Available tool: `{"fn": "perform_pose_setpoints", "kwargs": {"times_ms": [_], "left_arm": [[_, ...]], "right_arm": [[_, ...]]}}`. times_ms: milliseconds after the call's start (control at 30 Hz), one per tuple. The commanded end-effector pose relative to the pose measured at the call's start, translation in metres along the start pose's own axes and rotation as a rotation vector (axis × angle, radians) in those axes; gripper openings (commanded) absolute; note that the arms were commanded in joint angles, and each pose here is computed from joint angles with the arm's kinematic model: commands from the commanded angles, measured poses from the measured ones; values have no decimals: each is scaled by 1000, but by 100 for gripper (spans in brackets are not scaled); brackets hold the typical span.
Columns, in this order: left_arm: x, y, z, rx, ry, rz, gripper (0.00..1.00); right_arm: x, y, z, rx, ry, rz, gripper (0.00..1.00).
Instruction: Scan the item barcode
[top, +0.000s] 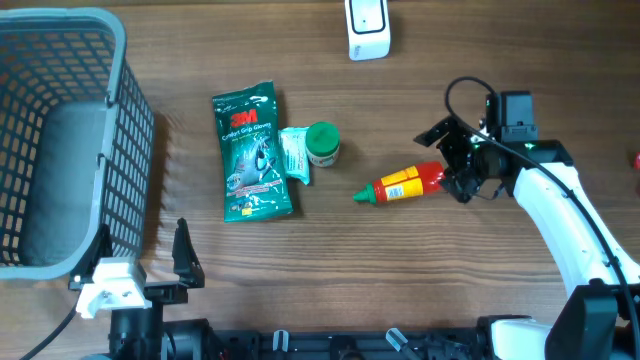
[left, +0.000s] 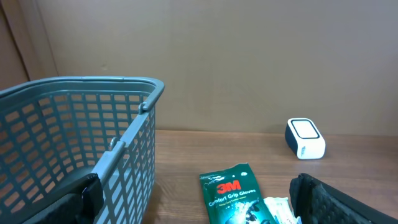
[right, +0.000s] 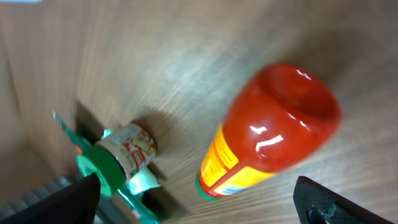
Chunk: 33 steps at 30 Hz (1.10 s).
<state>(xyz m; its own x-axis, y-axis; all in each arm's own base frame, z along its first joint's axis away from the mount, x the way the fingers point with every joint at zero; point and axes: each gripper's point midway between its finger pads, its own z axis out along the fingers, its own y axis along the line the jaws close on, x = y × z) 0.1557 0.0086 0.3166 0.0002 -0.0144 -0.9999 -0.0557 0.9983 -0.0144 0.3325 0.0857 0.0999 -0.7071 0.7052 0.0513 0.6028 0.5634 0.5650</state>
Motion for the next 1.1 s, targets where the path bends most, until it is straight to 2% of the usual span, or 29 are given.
{"fn": "perform_pose_setpoints", "kwargs": {"times_ms": [0, 67, 233, 300, 533, 700, 1067], "left_arm": [[-1, 2, -1, -11, -9, -10, 100], [-1, 2, -1, -11, -9, -10, 100], [-1, 2, -1, -11, -9, -10, 100], [-1, 2, -1, -11, -9, -10, 100], [-1, 2, -1, -11, -9, -10, 100], [-1, 2, -1, -11, -9, -10, 100], [-1, 2, -1, -11, -9, -10, 100]], "right_arm": [[9, 12, -4, -40, 38, -10, 99], [12, 5, -8, 37, 25, 106, 94], [16, 31, -48, 223, -103, 200, 93], [14, 32, -50, 293, -116, 221, 93], [2, 10, 13, 608, 35, 272, 89], [10, -17, 49, 717, 130, 316, 89], [5, -57, 68, 894, 90, 378, 84]]}}
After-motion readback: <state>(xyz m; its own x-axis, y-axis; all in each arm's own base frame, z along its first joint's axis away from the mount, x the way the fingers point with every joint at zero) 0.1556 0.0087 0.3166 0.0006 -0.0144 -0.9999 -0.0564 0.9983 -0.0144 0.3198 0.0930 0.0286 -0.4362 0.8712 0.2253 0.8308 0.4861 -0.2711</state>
